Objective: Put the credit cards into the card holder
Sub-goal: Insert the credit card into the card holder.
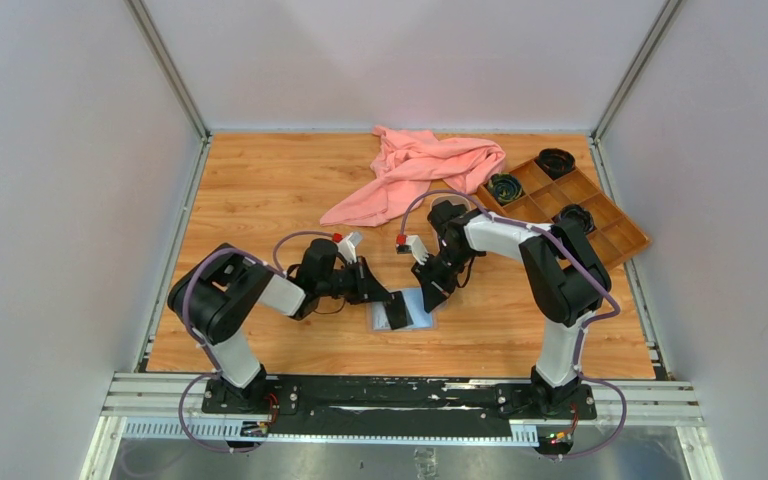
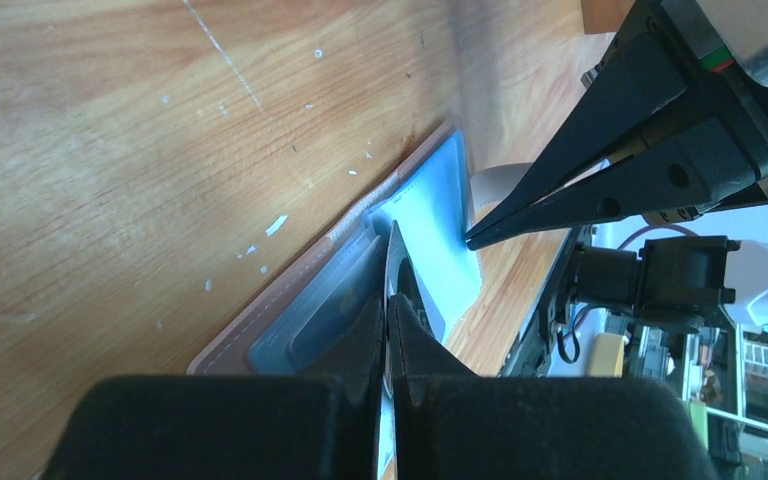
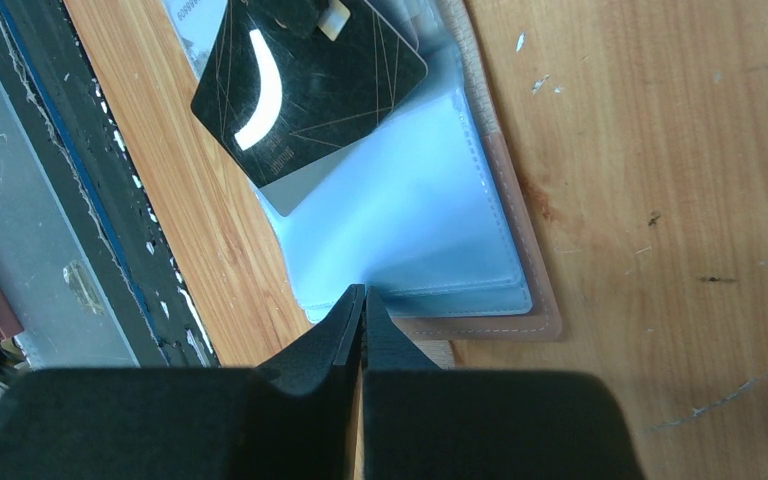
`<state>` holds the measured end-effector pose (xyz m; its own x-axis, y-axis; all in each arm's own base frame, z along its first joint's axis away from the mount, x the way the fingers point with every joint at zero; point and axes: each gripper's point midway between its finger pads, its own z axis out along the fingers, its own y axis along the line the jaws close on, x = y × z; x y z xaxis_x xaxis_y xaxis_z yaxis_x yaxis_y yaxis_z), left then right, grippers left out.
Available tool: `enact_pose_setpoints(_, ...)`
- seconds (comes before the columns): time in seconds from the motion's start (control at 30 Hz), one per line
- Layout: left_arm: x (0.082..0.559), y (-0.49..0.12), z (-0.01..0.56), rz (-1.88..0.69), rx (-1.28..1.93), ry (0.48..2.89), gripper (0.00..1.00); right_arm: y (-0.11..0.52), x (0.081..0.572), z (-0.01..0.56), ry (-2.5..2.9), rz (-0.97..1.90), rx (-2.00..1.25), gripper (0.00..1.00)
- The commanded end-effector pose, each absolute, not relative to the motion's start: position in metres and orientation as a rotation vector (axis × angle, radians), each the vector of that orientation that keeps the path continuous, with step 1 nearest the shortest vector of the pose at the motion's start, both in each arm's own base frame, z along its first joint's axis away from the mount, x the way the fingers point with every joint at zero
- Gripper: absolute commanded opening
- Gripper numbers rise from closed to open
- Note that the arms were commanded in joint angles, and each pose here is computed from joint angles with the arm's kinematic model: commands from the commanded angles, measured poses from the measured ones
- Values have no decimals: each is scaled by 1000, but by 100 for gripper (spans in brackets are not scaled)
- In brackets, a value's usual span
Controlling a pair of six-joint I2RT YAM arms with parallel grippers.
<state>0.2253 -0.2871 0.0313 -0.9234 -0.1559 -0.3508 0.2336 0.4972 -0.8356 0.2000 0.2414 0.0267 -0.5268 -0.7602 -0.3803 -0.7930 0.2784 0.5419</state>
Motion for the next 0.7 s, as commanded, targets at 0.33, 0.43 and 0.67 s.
enact_pose_setpoints(0.33,225,-300,16,-1405,29,2421,0,239,195,17,2510,1046,-1556,2)
enact_pose_setpoints(0.43,224,-300,11,-1411,2,2447,0,239,195,18,2509,1047,-1556,2)
enact_pose_setpoints(0.67,228,-307,14,-1434,2,2444,0,242,194,20,2495,1053,-1566,3)
